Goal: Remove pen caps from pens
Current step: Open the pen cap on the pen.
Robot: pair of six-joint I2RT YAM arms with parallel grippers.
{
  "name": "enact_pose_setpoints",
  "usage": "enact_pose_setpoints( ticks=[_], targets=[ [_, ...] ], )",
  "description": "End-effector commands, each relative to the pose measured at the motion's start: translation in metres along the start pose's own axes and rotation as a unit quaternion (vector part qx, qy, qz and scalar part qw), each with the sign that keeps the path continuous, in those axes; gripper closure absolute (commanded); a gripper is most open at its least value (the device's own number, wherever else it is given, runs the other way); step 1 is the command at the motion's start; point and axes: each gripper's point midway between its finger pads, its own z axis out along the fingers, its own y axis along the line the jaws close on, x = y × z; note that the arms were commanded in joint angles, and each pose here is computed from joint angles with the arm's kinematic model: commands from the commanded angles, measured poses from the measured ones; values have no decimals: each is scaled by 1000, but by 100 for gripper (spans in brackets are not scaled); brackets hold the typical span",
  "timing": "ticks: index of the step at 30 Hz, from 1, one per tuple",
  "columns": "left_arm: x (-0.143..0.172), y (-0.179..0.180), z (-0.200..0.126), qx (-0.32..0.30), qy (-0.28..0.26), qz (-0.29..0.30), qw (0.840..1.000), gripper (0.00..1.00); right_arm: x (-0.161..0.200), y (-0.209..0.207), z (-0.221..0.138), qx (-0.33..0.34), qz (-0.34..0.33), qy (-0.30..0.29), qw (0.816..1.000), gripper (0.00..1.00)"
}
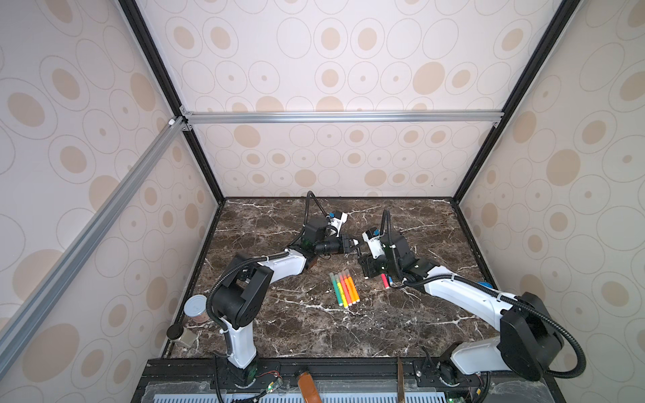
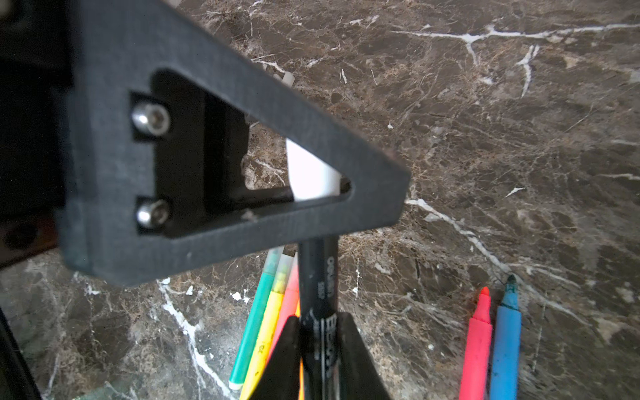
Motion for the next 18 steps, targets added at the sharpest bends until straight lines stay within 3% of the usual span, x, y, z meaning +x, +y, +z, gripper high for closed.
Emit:
enact_pose_setpoints(
  ticks=[1,5,12,18],
  targets=[
    [-14,-17,2,21,-13,18,1000,100,5,0,8,-1,5,7,1000,63],
    [-14,-22,1,26,-16,17,999,100,4,-1,16,-1,8,8,1000,59],
    [-13,-25,0,28,-18,15,999,100,1,-2,26,-1,16,2,1000,73],
    [-9,-20,3,25,-14,12,1000,100,-2,-1,25,-4,17,-6,1000,71]
  ],
)
